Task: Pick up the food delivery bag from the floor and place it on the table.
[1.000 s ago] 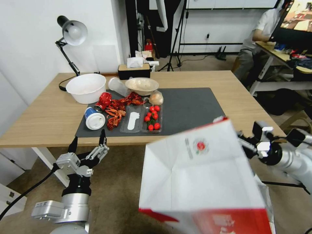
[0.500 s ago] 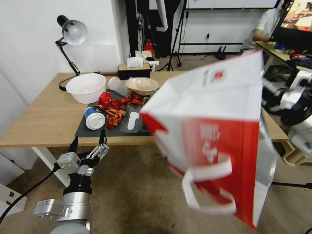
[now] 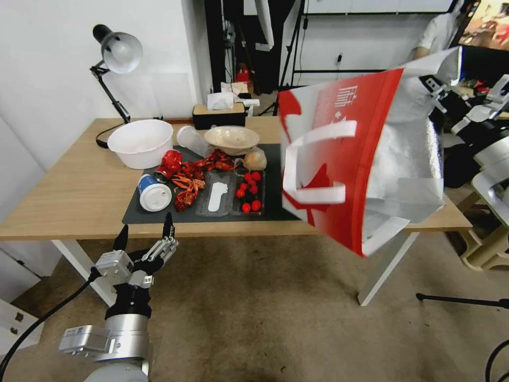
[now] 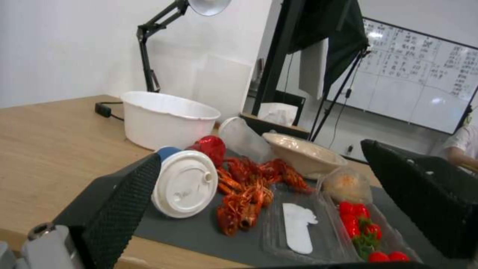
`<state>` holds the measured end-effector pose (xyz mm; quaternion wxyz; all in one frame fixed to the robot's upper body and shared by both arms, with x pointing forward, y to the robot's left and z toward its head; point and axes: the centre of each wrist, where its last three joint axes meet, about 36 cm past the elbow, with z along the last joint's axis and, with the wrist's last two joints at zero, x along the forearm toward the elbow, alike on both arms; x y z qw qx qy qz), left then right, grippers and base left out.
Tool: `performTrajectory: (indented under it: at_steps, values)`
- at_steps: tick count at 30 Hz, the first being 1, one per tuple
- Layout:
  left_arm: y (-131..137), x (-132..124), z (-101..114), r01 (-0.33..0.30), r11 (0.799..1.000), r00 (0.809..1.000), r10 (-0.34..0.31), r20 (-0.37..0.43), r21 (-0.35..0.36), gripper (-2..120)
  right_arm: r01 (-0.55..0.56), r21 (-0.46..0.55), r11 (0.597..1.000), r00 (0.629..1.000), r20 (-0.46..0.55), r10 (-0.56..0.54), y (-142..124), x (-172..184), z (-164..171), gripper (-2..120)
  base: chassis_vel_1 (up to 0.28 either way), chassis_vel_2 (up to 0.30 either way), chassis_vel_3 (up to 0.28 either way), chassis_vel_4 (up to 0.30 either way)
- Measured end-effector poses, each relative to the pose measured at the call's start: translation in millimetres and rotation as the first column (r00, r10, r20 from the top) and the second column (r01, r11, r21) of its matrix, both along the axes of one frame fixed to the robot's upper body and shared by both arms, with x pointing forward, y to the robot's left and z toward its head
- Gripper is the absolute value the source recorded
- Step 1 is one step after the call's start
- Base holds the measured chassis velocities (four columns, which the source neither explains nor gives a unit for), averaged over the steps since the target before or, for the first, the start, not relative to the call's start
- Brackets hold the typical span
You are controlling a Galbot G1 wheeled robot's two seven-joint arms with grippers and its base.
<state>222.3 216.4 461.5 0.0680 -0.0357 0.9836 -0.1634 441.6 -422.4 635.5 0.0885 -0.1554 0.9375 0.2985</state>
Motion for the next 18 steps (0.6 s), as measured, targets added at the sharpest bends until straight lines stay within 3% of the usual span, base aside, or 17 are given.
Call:
performTrajectory:
  at_steps: [5,18]
  values:
    - [-2,0,0,0.006,1.000,1.000,-0.006,0.000,-0.004,100,0.085,-0.016,0.996,0.995,-0.057,-0.086,-5,3,-4,0,0.000,0.000,0.000,0.000]
    - [-2,0,-3,0.007,1.000,1.000,-0.007,-0.002,-0.001,100,0.137,-0.028,0.990,0.981,-0.135,-0.140,-16,18,-16,0,0.000,0.000,0.000,0.000]
